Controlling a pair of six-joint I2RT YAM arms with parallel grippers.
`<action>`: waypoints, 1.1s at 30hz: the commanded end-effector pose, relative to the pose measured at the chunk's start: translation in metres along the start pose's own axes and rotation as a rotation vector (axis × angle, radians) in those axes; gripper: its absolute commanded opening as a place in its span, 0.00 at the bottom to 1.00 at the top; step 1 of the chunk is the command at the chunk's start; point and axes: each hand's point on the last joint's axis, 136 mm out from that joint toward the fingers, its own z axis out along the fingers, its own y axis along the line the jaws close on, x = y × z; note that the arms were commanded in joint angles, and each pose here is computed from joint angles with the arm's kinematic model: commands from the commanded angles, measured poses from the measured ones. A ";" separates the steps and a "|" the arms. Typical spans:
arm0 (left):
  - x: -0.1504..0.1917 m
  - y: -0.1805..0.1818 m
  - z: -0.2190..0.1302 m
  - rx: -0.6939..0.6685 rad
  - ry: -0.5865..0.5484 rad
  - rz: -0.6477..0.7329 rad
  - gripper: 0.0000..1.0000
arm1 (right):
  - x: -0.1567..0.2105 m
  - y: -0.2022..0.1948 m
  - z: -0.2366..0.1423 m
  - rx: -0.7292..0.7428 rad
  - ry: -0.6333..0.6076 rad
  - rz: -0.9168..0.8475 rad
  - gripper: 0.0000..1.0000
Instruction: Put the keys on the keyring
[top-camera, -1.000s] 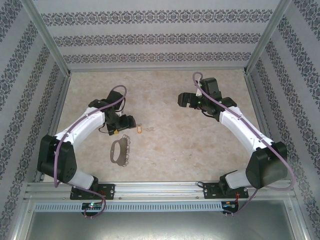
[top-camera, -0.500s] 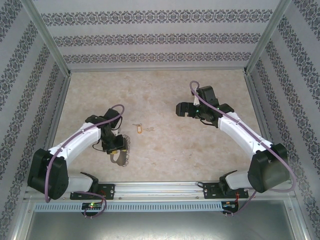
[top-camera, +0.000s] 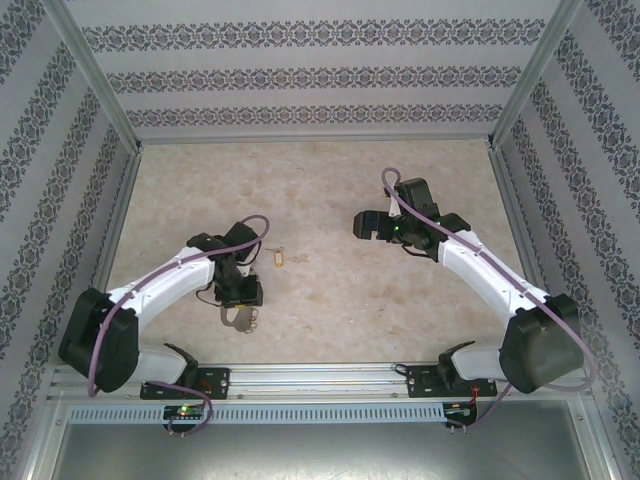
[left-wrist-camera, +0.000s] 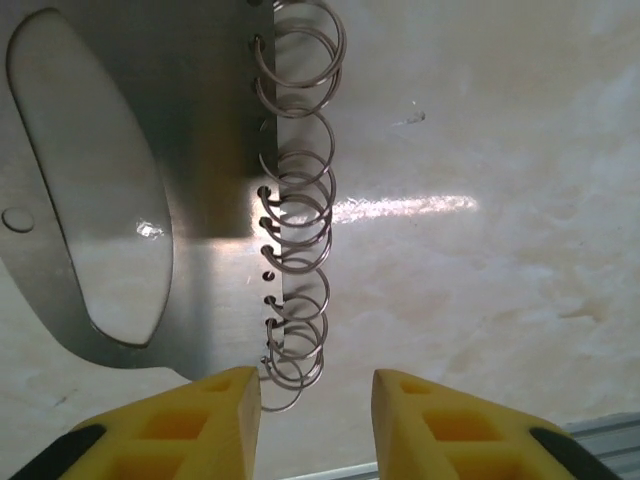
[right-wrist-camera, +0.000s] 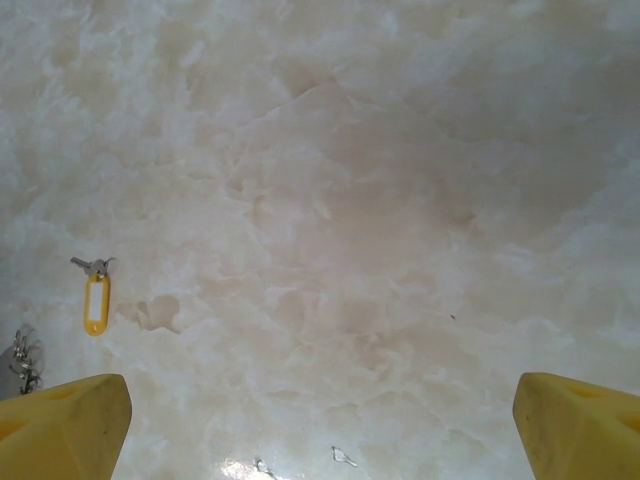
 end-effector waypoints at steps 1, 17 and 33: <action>-0.015 -0.002 0.002 -0.064 -0.026 0.092 0.36 | 0.007 0.004 -0.003 -0.012 0.005 0.012 0.98; -0.041 0.002 0.025 -0.314 0.022 0.272 0.26 | 0.010 -0.001 -0.014 0.004 -0.028 0.034 0.98; -0.042 0.008 0.040 -0.464 0.070 0.383 0.18 | 0.009 -0.002 -0.016 0.008 -0.043 0.043 0.98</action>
